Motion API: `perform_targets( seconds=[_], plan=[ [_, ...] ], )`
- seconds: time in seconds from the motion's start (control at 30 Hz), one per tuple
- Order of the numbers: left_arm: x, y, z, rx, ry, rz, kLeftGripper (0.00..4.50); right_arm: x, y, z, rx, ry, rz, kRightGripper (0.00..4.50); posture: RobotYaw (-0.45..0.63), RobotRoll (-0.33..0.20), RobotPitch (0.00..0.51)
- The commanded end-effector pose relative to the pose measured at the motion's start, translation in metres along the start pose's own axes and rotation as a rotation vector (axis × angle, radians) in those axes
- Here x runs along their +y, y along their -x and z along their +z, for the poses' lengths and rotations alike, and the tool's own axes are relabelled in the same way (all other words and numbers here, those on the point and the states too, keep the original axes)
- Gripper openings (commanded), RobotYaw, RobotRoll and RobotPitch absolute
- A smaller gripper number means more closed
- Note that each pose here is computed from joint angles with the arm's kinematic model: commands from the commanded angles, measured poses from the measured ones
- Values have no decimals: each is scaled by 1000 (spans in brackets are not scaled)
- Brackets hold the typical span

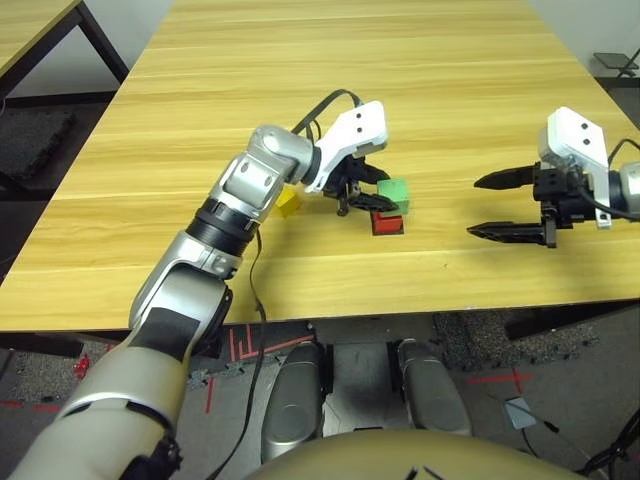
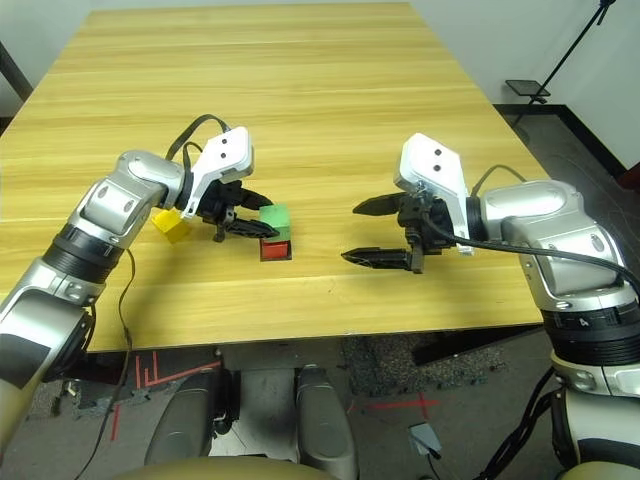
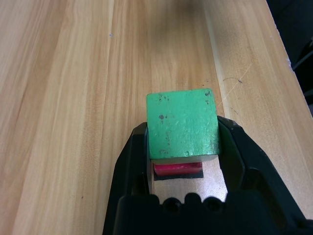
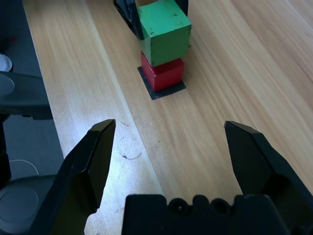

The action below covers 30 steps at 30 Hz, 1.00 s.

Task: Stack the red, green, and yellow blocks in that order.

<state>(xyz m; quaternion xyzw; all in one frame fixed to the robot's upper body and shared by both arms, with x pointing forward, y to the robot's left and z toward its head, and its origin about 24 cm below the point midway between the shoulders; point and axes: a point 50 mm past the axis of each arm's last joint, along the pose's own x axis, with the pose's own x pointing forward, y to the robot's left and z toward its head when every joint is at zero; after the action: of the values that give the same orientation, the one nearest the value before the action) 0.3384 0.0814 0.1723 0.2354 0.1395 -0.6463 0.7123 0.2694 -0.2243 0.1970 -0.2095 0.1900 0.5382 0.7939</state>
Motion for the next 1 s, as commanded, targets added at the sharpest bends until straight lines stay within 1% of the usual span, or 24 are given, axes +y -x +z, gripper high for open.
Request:
perform_targets(
  seconds=[0.03, 0.37, 0.77, 0.83, 1.0],
  plan=[
    [-1, -2, -2, 15, -10, -10, 2042, 1, 4, 0, 0, -2, -16, 4500, 7, -31, 99],
    [-2, -5, -4, 10, -4, -16, 2042, 2, 3, 1, -7, -7, -23, 4500, 6, -30, 105],
    [-3, -11, -13, 21, -2, -10, 2042, 5, 4, 1, -12, -19, -21, 4500, -2, -32, 115],
    [-2, -11, -15, 25, -5, -6, 2778, 5, 4, 1, -14, -18, -20, 4500, 1, -33, 117],
    [-2, -11, -15, 19, -13, 8, 4424, 5, 2, 2, -18, -21, -14, 4500, 10, -35, 118]
  ],
)
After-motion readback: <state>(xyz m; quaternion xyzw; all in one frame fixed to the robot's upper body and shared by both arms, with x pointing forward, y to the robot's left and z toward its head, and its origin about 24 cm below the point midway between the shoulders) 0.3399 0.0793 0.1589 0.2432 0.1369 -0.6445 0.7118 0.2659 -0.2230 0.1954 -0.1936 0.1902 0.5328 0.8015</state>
